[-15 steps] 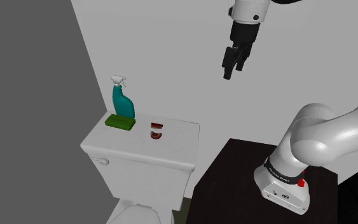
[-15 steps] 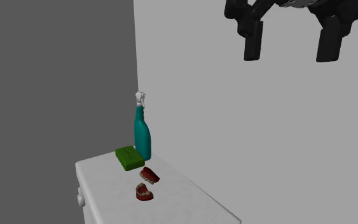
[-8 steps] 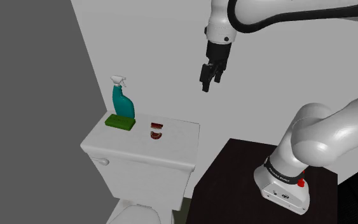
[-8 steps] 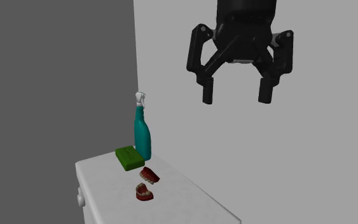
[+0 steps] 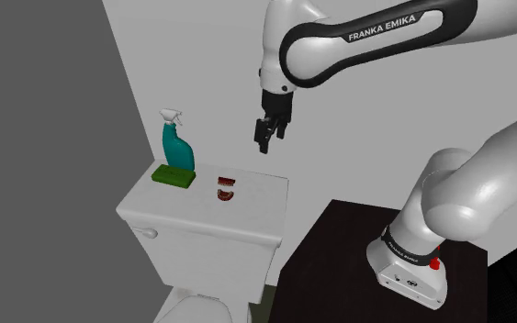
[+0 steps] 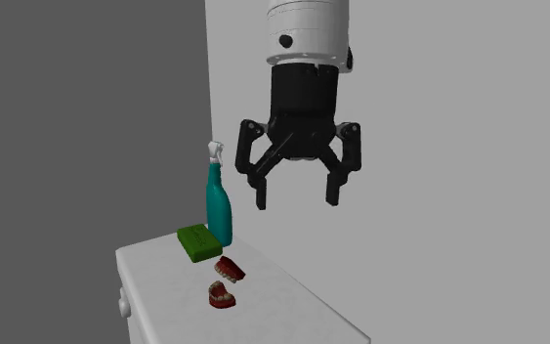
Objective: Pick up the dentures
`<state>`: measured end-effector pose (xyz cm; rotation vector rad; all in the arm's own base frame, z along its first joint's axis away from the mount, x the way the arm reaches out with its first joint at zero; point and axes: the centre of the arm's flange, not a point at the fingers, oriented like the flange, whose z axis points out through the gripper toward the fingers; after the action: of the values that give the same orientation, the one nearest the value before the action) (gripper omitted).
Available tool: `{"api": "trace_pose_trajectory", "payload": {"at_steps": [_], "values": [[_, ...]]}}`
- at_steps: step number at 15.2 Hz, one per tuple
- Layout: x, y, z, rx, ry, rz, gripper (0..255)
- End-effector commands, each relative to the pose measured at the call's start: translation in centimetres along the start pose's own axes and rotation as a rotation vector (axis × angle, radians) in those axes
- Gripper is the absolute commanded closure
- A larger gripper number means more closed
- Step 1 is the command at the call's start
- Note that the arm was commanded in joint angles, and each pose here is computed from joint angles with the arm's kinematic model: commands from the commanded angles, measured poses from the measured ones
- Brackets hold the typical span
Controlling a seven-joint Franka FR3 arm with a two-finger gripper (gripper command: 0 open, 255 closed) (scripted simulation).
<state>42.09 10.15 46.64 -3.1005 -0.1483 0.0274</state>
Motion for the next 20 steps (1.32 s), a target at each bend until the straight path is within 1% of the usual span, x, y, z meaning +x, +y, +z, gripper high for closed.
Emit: {"api": "trace_pose_trajectory", "payload": {"at_steps": [1, 13, 14, 20], "values": [[1.8, -0.8, 1.8, 0.004, 0.003, -0.019, 0], [11.6, -7.4, 12.0, 0.024, 0.012, -0.132, 0], [12.1, -7.8, 12.5, 0.025, 0.012, -0.138, 0], [12.2, -7.7, 15.7, 0.025, 0.012, -0.138, 0]]}}
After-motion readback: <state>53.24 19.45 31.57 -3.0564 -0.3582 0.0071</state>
